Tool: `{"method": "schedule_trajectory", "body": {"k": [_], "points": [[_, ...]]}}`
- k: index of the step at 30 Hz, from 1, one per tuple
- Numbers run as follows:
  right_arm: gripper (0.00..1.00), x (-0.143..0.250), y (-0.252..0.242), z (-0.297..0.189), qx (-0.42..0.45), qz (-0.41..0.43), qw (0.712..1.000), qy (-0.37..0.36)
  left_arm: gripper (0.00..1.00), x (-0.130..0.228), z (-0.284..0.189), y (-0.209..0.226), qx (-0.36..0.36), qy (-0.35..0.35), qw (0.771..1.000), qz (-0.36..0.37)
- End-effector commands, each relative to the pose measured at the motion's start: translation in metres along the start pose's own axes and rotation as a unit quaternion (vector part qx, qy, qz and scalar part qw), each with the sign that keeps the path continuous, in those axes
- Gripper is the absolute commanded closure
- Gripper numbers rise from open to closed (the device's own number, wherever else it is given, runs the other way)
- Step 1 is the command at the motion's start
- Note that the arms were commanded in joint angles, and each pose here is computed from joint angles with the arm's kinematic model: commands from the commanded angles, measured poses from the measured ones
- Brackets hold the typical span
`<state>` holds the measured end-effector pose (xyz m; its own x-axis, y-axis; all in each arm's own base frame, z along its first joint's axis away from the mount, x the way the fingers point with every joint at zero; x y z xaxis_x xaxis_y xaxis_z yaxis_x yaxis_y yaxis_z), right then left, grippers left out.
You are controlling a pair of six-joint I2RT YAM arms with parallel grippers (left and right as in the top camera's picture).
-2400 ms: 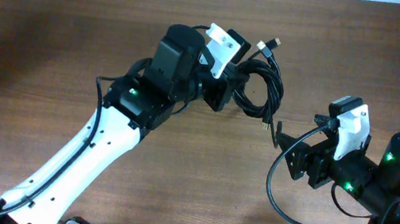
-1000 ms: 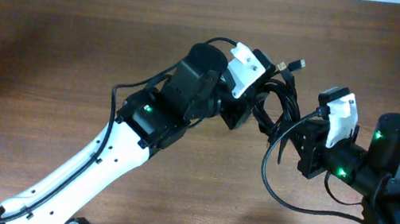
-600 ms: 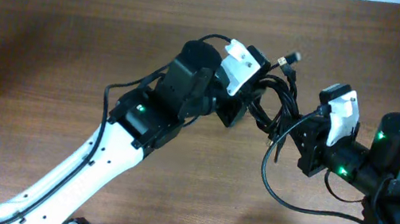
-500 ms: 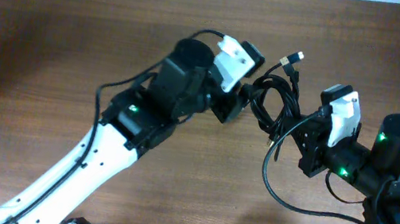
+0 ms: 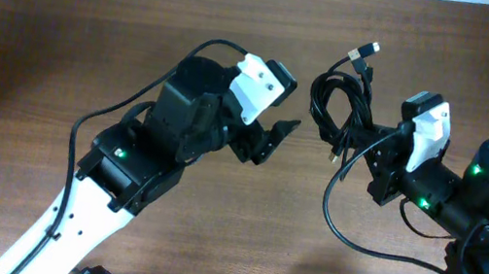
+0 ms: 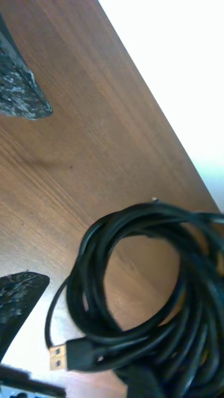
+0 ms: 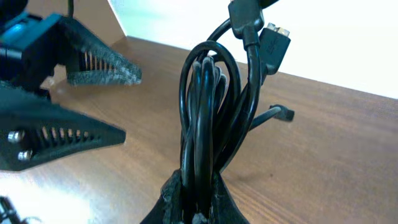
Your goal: Untangle cables
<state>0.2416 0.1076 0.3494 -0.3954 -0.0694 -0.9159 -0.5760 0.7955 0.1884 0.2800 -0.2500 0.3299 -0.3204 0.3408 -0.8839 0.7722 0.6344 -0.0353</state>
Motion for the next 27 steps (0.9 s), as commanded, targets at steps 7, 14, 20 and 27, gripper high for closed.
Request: {"method": "schedule_trajectory", "body": {"k": [7,14,20,27], "points": [[0.96,-0.029,0.031,-0.012,-0.088,-0.02,0.994,-0.06,0.18,-0.017,-0.011,-0.014,0.05,-0.034,0.998,0.016],[0.96,-0.029,0.037,-0.013,-0.109,-0.022,0.992,-0.059,0.19,-0.024,-0.022,-0.036,0.156,-0.069,0.982,0.081],[0.96,-0.028,0.05,-0.016,-0.151,-0.046,0.986,-0.062,0.18,-0.025,-0.024,-0.042,0.176,-0.077,0.977,0.097],[0.96,-0.028,0.056,-0.018,-0.173,-0.047,0.982,-0.061,0.12,-0.031,-0.02,-0.022,0.112,-0.083,0.984,0.107]]}}
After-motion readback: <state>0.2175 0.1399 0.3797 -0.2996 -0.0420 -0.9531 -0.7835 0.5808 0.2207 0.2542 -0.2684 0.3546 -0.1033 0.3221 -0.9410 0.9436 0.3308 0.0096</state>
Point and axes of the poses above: each gripper's point midway between its finger pads, its own z axis out along the fingers, its own y axis along the line the jaws close on, x = y × z, the point moved 2 cm from there along -z, back along the fingers
